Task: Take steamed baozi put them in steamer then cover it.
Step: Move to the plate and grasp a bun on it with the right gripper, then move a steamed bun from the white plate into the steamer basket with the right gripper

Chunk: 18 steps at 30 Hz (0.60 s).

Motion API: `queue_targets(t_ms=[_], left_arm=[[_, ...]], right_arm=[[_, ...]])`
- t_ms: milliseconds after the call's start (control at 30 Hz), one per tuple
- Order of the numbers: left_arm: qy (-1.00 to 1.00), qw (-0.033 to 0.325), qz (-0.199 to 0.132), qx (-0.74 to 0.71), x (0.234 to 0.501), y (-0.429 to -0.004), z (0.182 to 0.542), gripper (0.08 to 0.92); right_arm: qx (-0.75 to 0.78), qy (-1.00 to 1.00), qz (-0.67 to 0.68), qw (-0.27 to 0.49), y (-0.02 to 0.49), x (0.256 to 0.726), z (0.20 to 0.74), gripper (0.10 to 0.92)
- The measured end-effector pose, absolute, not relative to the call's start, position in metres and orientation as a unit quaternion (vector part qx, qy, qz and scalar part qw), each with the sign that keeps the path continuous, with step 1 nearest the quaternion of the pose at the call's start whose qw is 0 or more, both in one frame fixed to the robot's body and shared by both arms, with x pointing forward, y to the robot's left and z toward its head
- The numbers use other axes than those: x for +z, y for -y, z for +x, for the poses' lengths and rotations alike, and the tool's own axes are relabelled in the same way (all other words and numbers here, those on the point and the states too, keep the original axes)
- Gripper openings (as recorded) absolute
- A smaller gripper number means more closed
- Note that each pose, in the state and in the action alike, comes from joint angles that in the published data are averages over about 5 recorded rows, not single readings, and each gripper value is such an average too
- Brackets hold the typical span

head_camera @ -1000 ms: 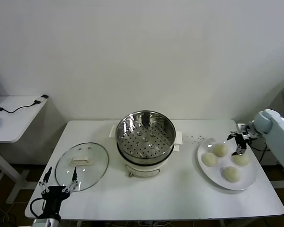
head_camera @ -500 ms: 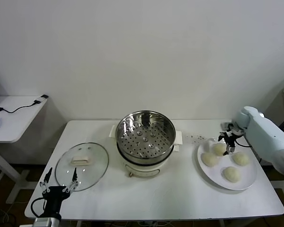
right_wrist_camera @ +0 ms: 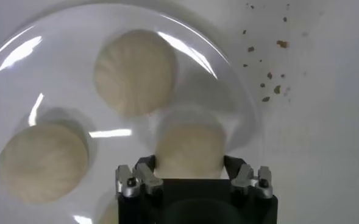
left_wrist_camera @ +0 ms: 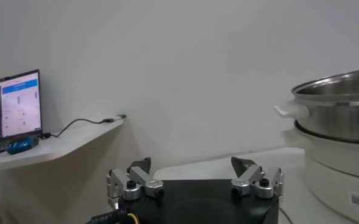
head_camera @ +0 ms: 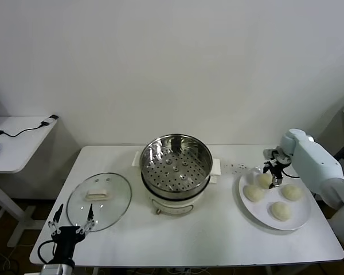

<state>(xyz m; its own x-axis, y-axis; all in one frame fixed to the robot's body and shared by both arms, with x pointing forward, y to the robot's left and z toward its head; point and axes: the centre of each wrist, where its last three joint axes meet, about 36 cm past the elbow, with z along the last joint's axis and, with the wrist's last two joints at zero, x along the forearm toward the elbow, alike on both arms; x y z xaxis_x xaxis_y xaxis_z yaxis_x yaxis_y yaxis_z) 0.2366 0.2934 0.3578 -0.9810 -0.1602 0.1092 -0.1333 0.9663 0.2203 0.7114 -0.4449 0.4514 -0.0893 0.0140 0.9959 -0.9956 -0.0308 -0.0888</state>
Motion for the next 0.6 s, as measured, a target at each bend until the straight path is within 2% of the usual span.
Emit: queue_targets(t_ms=[333, 600], left_arm=[[0.989, 0.066, 0.076, -0.109, 0.357, -0.295, 0.234, 0.823], [0.989, 0.065, 0.076, -0.111, 0.358, -0.296, 0.231, 0.823]], right_arm=[[0.537, 0.508, 0.486, 0.466, 0.444, 0.467, 0.715, 0.684], [0.573, 0.491, 0.505, 0.419, 0.417, 0.527, 0.733, 0.679]])
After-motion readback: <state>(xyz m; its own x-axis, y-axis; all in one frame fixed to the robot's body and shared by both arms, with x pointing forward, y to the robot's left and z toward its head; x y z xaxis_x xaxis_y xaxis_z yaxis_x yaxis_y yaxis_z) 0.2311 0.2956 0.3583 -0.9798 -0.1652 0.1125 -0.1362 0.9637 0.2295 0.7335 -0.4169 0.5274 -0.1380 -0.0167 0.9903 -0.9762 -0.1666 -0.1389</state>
